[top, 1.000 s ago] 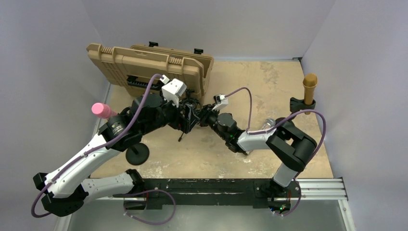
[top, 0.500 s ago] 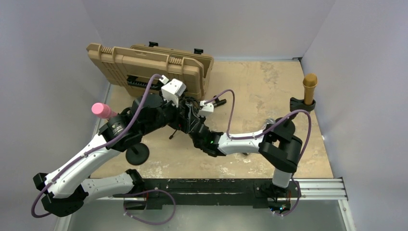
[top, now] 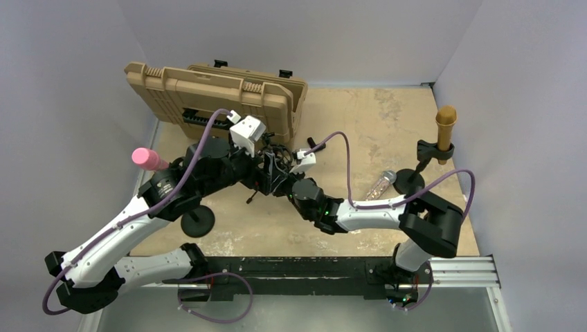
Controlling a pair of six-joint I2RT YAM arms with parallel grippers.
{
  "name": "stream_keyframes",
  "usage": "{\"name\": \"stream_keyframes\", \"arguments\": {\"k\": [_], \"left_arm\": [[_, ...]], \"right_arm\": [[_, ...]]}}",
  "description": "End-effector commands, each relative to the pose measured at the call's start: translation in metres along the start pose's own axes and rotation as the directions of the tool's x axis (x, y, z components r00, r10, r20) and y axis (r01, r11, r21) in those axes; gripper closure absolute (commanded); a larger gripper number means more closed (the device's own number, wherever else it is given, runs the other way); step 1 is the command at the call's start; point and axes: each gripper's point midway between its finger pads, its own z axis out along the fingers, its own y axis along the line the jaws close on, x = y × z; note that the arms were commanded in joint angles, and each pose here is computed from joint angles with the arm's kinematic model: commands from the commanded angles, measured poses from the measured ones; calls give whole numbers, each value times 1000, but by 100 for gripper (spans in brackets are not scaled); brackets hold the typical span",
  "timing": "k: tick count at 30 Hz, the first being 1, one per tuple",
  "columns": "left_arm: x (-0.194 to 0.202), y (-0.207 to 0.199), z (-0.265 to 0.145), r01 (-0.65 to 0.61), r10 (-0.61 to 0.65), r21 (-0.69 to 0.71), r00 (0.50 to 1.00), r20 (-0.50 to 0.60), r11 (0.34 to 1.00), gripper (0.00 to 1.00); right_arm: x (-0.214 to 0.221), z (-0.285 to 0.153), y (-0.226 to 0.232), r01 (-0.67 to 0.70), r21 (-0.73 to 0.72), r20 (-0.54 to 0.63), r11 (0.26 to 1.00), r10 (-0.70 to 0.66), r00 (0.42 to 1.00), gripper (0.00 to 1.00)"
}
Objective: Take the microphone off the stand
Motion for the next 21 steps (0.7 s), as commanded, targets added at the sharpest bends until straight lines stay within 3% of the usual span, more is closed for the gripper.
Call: {"name": "stream_keyframes", "arguments": {"k": [1,8,13,18,21], "left_arm": [[-13,-6,-8,22,-23,31,998,60,999,17],[-28,-10,-23,6,-11,50,994,107,999,10],[-36,-8,-29,-15,11,33,992,127,999,8],[-32,0,-26,-24,25,-12,994,106,1000,16],[-30,20,-24,-9,18,-115,997,75,993,32]], "right_arm": [[-20,-21,32,-55,-210,3,976,57,998,39],[-44,-58,18,-161,-422,-17,892,170,985,38],[-49,-67,15,-163,-513,-42,843,165,985,39],[-35,-55,7,-122,-479,-57,869,107,993,39],[-29,-54,2,-134,-484,-84,865,106,991,41]]}}
